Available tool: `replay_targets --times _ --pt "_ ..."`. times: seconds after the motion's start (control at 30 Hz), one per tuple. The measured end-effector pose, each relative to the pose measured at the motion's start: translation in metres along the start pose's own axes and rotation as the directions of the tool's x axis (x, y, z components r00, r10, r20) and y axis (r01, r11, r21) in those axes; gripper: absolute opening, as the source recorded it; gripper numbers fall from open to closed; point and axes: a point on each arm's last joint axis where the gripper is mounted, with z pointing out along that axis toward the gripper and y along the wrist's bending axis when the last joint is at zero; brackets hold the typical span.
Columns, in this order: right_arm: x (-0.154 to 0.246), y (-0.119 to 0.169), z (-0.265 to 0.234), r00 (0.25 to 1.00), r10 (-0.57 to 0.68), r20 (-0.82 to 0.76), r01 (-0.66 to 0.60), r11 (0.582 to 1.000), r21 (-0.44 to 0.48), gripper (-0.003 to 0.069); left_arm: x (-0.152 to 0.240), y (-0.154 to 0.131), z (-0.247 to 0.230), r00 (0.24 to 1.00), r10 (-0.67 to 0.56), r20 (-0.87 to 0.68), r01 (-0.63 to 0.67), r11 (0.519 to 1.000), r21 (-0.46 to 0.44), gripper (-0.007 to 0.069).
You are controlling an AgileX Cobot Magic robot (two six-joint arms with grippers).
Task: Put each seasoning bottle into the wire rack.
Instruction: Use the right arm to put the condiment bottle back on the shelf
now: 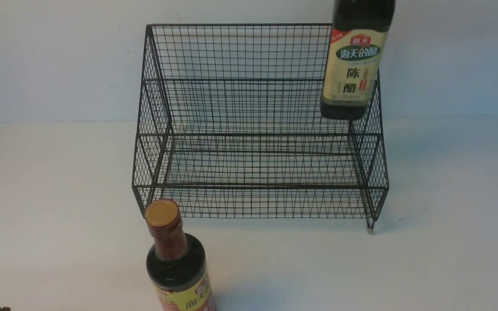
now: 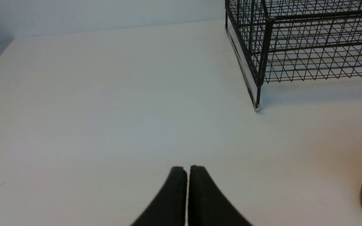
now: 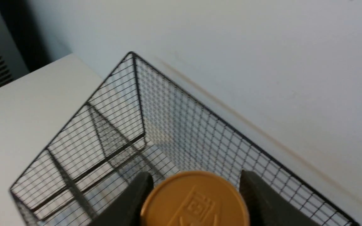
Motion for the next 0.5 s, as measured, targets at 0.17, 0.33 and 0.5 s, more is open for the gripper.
replay_targets --times 0.17,0.33,0.5 --pt "0.014 -0.01 0.024 0.999 0.022 -0.044 -0.023 1.0 -0.003 0.0326 0.0 0.0 0.0 1.0 0.0 0.0 0.0 1.0 0.0 -0.0005" --pt "0.033 -0.016 0.042 0.99 0.012 -0.141 -0.015 1.0 -0.02 0.0326 0.0 0.0 0.0 1.0 0.0 0.0 0.0 1.0 0.0 -0.0005" --pt "0.056 -0.019 0.056 0.957 0.008 -0.289 -0.023 0.999 -0.048 0.0326 0.0 0.0 0.0 1.0 0.0 0.0 0.0 1.0 0.0 -0.0005"
